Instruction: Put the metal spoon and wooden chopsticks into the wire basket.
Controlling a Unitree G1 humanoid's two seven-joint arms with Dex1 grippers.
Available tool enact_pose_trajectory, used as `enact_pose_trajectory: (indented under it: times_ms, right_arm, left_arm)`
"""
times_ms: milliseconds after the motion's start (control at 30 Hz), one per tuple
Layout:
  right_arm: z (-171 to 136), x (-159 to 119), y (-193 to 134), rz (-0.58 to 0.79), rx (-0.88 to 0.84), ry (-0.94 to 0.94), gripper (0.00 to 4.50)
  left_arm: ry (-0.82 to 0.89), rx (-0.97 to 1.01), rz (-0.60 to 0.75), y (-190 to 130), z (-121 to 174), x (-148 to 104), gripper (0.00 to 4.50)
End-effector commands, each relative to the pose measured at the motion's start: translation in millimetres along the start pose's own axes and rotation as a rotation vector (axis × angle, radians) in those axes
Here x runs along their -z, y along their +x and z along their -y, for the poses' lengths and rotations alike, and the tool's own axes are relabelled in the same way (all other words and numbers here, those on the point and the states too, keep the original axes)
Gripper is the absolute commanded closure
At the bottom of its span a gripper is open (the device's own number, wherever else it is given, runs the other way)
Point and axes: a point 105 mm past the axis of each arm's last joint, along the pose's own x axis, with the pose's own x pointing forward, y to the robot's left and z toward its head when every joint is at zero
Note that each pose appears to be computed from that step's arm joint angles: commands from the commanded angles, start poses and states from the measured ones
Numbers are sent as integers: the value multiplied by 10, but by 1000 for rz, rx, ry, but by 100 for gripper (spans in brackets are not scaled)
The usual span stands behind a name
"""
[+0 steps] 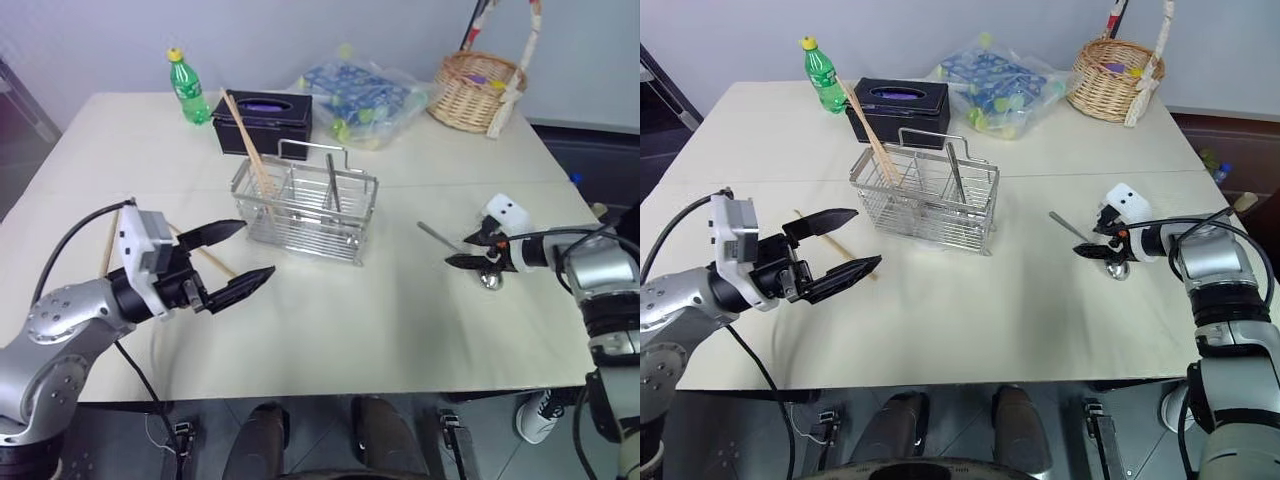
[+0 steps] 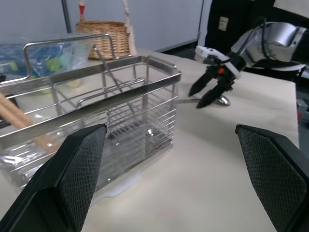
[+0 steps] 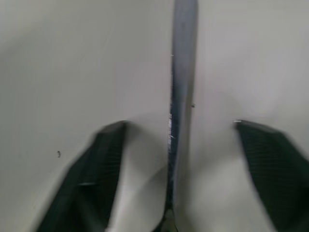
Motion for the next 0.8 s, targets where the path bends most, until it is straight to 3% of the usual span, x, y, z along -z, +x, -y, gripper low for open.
enact_pose_trajectory:
  times_ms: [33,167,533,800]
  right_arm:
    - [-117,204,77,-74,-47,50,276]
    - [-141,194,66,-72,-49,55,447]
    - [-10,75,11,-20,49,47,447]
    - [280,-706,-296,283,318,13,447]
  left_arm:
    - [37,-1,29,15,-18,-78,0]
    - [40,-1,32,18,-29,-82,0]
    - [35,18,28,14,-31,-59,0]
    - [1,30,26,-29,-16,-49,0]
